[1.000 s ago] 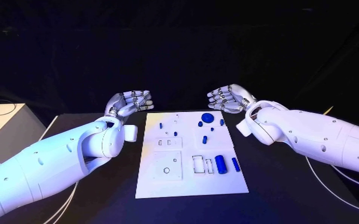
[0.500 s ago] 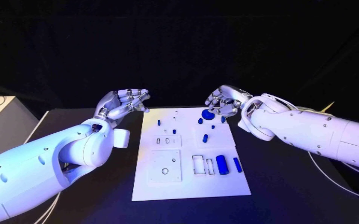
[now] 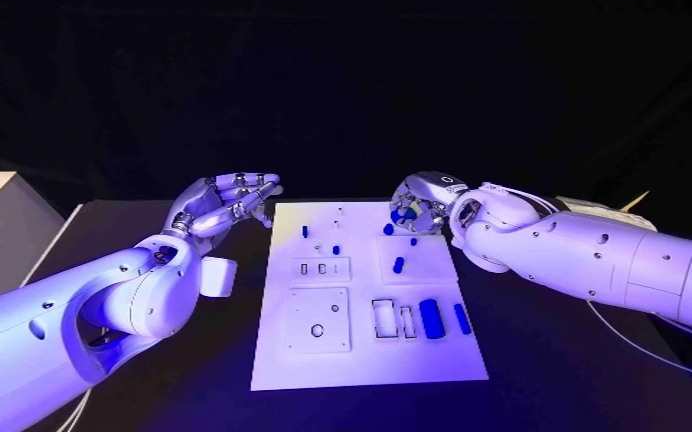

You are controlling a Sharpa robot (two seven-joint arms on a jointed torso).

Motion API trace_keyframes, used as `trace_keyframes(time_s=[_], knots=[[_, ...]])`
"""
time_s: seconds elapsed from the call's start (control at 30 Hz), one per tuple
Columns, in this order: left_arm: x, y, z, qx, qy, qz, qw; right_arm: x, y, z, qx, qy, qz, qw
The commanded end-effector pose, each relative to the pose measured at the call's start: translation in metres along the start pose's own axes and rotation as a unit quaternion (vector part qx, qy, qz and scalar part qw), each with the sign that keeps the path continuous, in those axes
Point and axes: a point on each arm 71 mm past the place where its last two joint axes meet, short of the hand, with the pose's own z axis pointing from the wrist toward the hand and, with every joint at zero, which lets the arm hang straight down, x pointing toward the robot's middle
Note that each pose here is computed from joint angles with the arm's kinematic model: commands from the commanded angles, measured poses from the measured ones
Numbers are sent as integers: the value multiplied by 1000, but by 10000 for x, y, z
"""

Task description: Assemble the parts on the task board

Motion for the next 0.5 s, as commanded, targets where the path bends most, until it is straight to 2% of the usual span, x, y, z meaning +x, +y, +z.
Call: trace_keyframes(time_s=[0.03, 0.5], knots=[[35, -23, -7, 3, 15, -4, 1000, 21, 6, 14, 11, 16, -42, 999], [6, -64, -19, 6, 12, -1, 1000, 67, 35, 59, 19, 40, -57, 997]])
